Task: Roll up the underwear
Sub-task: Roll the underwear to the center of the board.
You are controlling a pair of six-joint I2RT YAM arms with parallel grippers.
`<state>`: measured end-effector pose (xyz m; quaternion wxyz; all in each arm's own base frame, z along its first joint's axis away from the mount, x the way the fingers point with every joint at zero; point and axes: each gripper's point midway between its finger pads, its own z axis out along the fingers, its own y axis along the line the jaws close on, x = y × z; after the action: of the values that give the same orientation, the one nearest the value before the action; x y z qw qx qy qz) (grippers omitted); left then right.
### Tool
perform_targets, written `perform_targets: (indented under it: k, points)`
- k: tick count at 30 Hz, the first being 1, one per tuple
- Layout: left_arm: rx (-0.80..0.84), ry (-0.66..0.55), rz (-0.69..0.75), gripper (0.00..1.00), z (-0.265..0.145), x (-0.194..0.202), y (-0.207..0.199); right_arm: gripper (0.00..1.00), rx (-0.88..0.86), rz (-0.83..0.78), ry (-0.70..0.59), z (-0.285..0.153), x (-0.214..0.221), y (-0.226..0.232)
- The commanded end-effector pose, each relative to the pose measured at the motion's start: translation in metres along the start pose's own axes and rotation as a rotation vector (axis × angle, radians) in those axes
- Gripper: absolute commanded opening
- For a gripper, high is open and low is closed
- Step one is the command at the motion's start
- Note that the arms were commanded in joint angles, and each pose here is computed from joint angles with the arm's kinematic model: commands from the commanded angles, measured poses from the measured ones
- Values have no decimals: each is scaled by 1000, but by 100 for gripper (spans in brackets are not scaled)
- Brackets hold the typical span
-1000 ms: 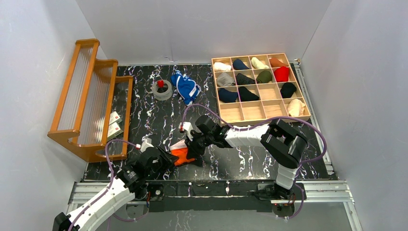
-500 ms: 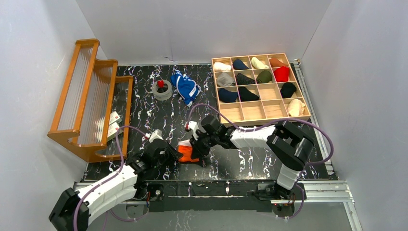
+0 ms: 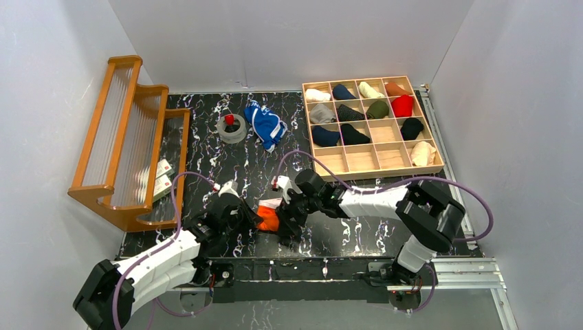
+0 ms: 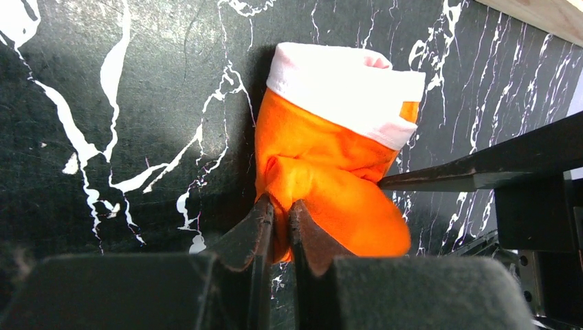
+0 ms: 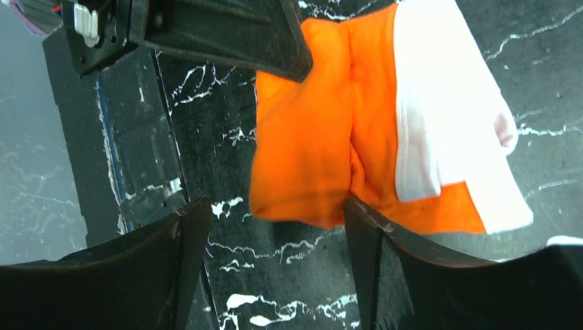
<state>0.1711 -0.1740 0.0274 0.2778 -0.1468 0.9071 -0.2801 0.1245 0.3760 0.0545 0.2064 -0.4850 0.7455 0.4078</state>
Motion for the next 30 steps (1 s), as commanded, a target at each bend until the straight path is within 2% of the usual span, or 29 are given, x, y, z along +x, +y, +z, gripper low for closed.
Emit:
perform_targets:
  k: [1, 6, 8, 11, 14, 17, 19, 21, 23, 27, 30]
  points:
    - [-77, 68, 57, 0, -3, 12, 19, 80, 57, -69, -54, -16, -11, 0]
    - [-61, 73, 66, 0, -4, 11, 13, 85, 222, -139, -277, -46, -54, -13]
    - [-49, 72, 67, 0, -5, 10, 9, 98, 314, -84, -392, -62, -71, -23]
    - [-34, 62, 68, 0, -5, 7, 5, 99, 375, 4, -461, -73, -76, -31]
    - [-17, 87, 67, 0, -7, 11, 2, 99, 299, -79, -408, -61, -75, -22]
    - [-18, 90, 61, 0, -7, 11, 2, 90, 164, -196, -327, -40, -59, -6]
    - [-18, 94, 56, 0, -7, 12, 1, 85, 99, -346, -343, -32, -48, 9]
    - [-21, 95, 53, 0, -6, 12, 1, 77, 129, -524, -433, -32, -51, 21]
    - [-21, 98, 56, 0, -6, 12, 1, 76, 134, -637, -440, -28, -45, 29]
    - [-18, 101, 53, 0, -7, 12, 0, 75, 140, -708, -373, -11, -39, 32]
    - [-12, 102, 53, 0, -7, 12, -2, 76, 195, -767, -394, -7, -43, 31]
